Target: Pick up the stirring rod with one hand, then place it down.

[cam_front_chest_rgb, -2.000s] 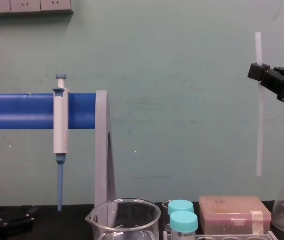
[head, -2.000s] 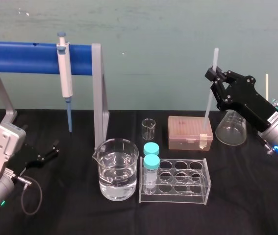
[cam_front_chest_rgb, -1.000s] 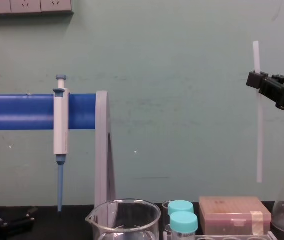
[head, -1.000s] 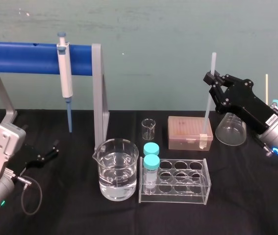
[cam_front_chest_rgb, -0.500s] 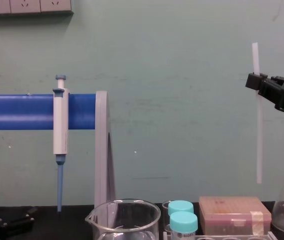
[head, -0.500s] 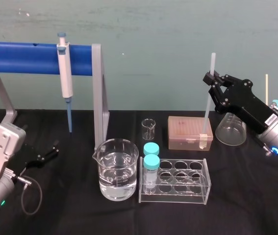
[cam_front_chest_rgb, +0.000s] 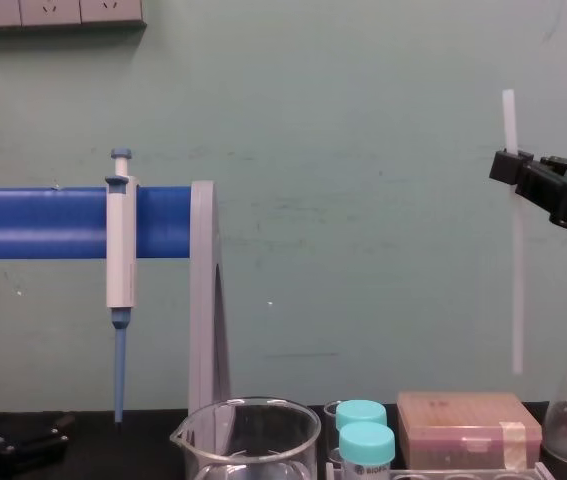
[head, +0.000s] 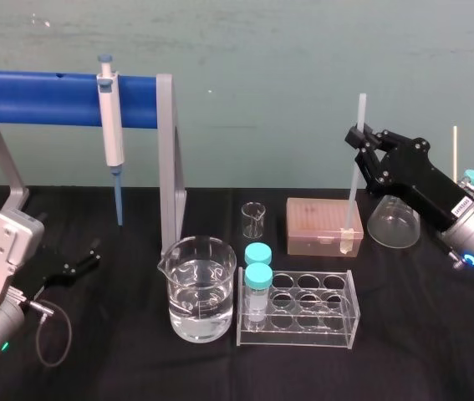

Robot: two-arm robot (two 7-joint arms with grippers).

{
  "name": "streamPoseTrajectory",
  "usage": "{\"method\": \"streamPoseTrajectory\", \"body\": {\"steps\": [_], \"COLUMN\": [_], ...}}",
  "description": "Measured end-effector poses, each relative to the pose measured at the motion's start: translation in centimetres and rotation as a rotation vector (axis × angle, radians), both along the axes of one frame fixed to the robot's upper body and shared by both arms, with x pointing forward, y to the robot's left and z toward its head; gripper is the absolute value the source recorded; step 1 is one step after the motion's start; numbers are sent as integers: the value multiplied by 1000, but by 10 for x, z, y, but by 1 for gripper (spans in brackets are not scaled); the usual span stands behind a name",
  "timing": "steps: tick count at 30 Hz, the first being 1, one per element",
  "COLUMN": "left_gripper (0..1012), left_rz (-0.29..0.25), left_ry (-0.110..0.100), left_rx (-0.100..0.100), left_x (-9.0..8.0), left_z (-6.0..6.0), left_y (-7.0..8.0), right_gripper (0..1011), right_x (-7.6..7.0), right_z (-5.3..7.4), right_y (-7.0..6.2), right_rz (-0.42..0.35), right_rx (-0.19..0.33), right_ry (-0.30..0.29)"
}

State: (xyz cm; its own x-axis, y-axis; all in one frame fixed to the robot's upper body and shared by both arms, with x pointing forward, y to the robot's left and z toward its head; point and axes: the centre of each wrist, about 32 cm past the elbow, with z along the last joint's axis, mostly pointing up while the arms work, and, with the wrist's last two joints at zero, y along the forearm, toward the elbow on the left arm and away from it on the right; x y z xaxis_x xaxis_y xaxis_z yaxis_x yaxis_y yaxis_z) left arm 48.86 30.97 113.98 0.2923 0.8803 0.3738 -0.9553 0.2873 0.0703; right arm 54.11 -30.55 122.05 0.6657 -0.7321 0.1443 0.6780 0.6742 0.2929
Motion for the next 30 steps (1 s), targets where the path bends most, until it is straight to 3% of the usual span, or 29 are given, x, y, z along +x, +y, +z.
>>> {"method": "streamPoseTrajectory", "body": {"steps": [9, 14, 30], "left_gripper": [1000, 1000, 1000], "left_rz": [0, 0, 0], "left_ry": [0, 0, 0], "left_rx": [0, 0, 0], "left_x": [0, 0, 0], "left_z": [0, 0, 0], "left_y": [0, 0, 0], "right_gripper": [70, 70, 70], "right_x": [-12, -20, -28], "right_z": [-5, -10, -42], "right_y": [-11, -16, -21], "right_rz": [155, 201, 225], "right_rx": [-12, -8, -53], "right_ry": [-5, 5, 73]}}
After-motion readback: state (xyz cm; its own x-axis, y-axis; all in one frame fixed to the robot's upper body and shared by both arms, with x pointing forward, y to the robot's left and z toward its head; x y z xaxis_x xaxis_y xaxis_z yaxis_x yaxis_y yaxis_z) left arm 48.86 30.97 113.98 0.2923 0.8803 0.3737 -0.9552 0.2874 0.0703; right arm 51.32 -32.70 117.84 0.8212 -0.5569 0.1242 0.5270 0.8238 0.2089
